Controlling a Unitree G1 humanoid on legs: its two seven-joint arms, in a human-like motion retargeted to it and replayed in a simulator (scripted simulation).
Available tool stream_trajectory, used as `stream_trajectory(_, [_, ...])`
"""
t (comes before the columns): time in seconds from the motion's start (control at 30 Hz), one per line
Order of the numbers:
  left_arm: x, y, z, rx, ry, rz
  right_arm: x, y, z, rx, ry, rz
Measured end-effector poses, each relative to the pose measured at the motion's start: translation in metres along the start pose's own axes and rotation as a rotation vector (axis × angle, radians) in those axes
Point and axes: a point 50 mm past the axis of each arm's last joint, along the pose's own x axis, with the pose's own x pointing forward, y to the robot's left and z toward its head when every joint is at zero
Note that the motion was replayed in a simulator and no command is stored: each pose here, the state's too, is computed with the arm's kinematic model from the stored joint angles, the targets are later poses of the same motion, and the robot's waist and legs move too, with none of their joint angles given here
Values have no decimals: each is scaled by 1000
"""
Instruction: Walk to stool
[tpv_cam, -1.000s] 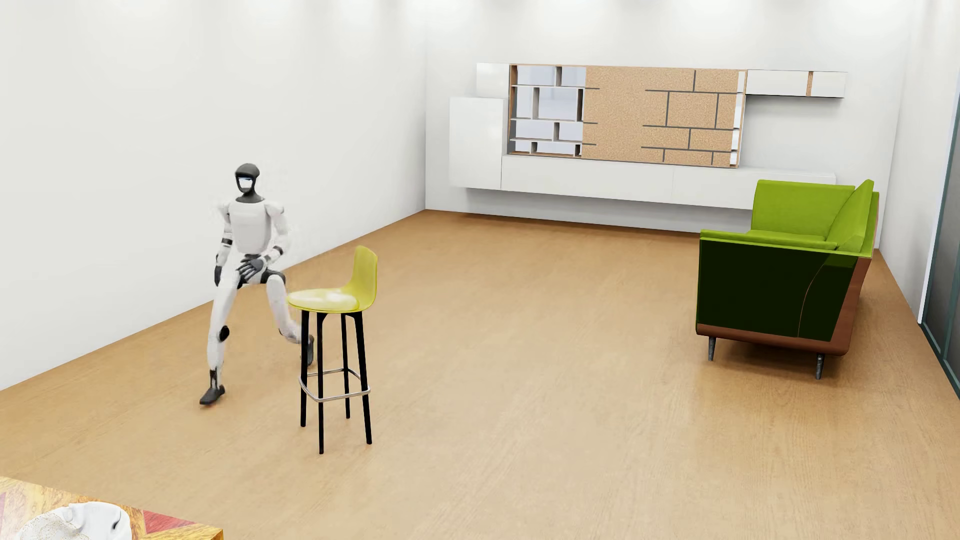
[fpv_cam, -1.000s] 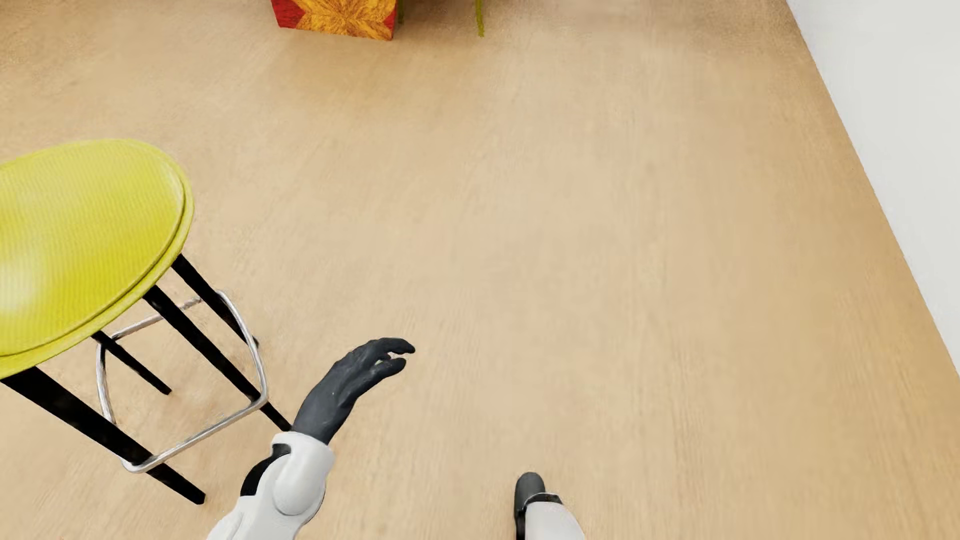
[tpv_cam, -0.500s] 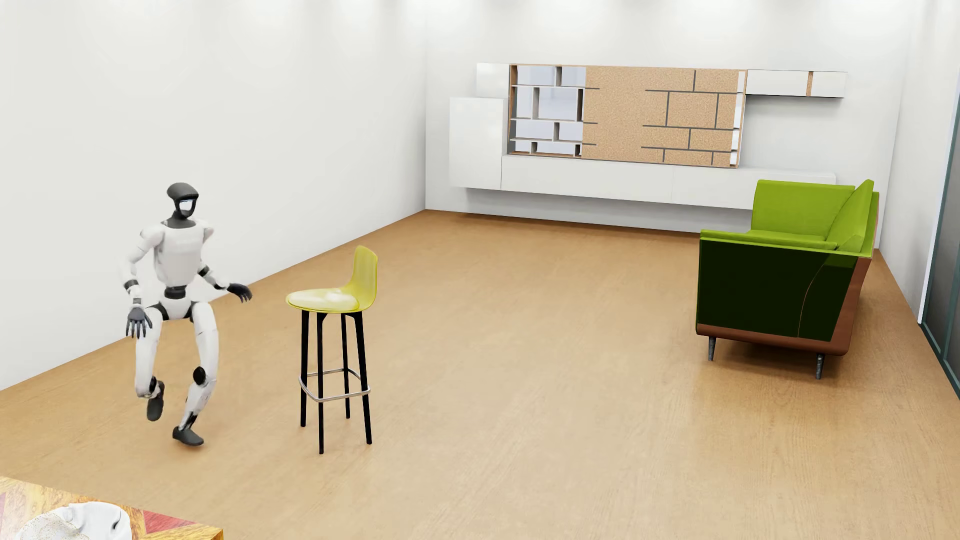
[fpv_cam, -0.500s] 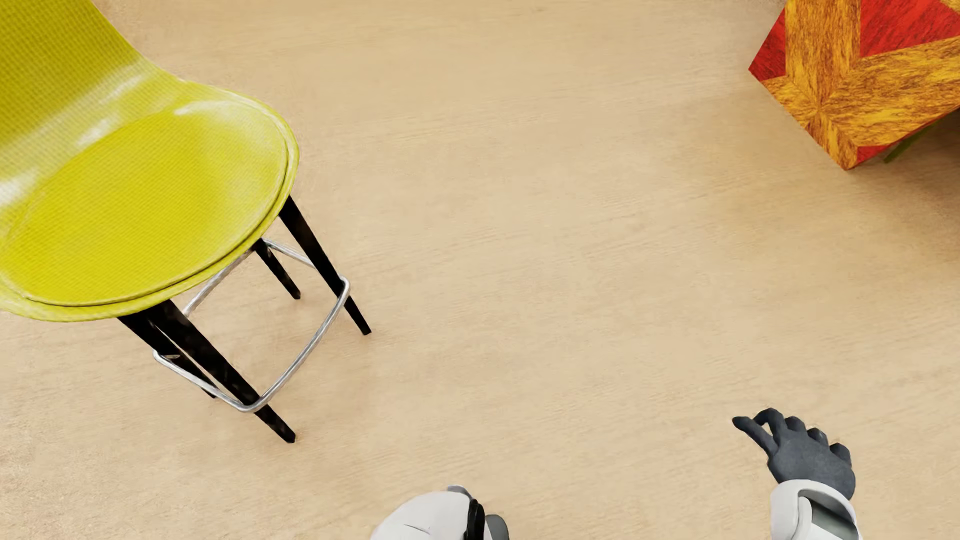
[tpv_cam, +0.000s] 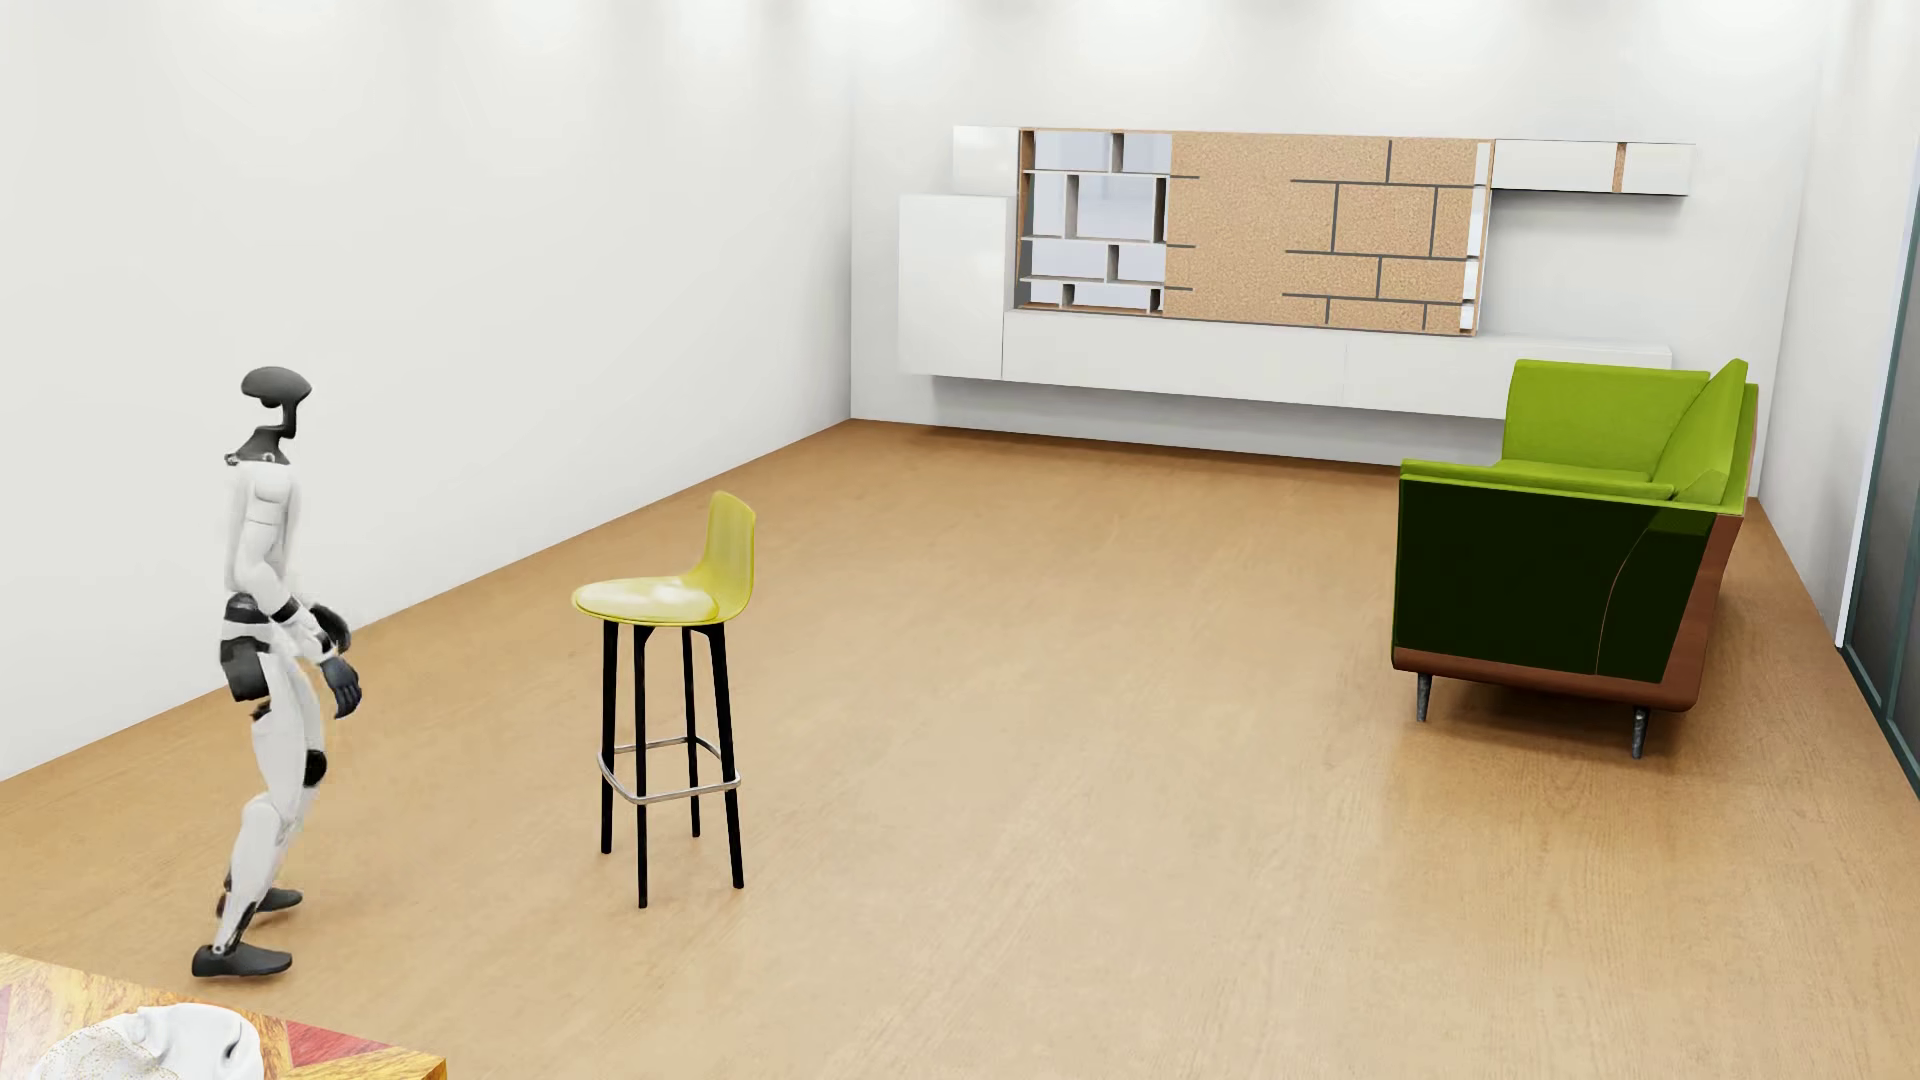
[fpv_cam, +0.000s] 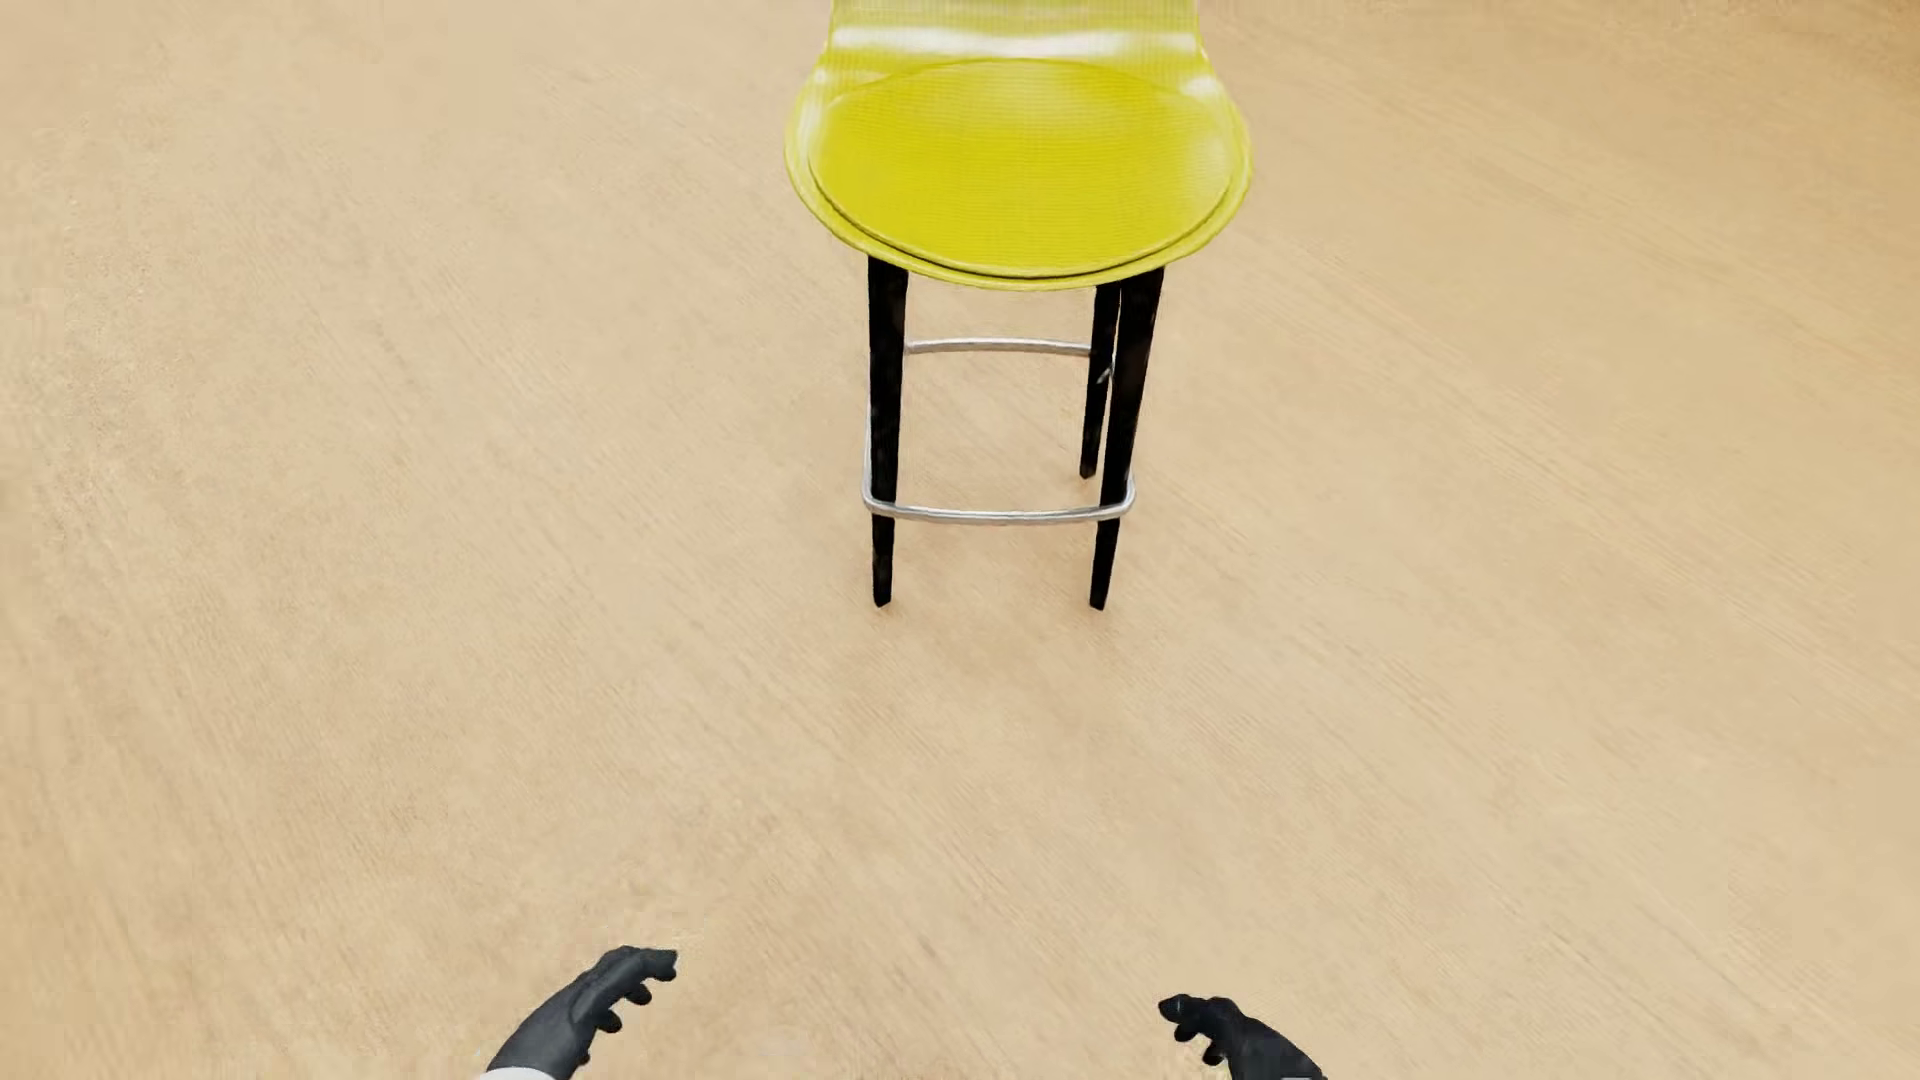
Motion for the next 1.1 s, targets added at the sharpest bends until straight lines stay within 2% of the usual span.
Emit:
stream_trajectory(0.1, [-1, -28, -29, 23, 195, -93, 1, -34, -9, 131, 38, -232])
stream_trajectory(0.17, [-4, -46, -45, 31, 317, -163, -4, -34, -34, 258, 145, -312])
stream_trajectory(0.2, [-6, -53, -51, 65, 351, -208, -5, -28, -43, 254, 182, -280])
stream_trajectory(0.27, [-11, -58, -57, 117, 323, -198, -1, -16, -52, 65, 193, -89])
stream_trajectory(0.33, [-17, -57, -64, 20, 332, -104, 0, -2, -58, -96, 202, 90])
stream_trajectory(0.37, [-21, -57, -69, -36, 356, -77, 0, 1, -57, -93, 206, 93])
stream_trajectory(0.47, [-31, -59, -82, -141, 433, -103, 0, 10, -35, 154, 166, -61])
stream_trajectory(0.5, [-34, -60, -86, -152, 452, -128, 1, 13, -22, 181, 126, -76])
stream_trajectory(0.6, [-41, -59, -96, -150, 495, -139, 5, 20, 24, 27, -33, -22])
stream_trajectory(0.7, [-44, -61, -102, -336, 618, -42, 9, 23, 50, -114, -116, 63])
stream_trajectory(0.77, [-41, -63, -95, -372, 598, -35, 12, 18, 57, -181, -143, 66])
stream_trajectory(0.93, [-20, -60, -65, -171, 411, -175, 13, 16, 12, -109, 42, 59])
stream_trajectory(1.0, [-12, -51, -55, -142, 368, -143, 9, 22, -13, -70, 132, 73])
stream_trajectory(1.1, [-10, -43, -54, -191, 359, -76, 2, 36, -45, -105, 262, 165])
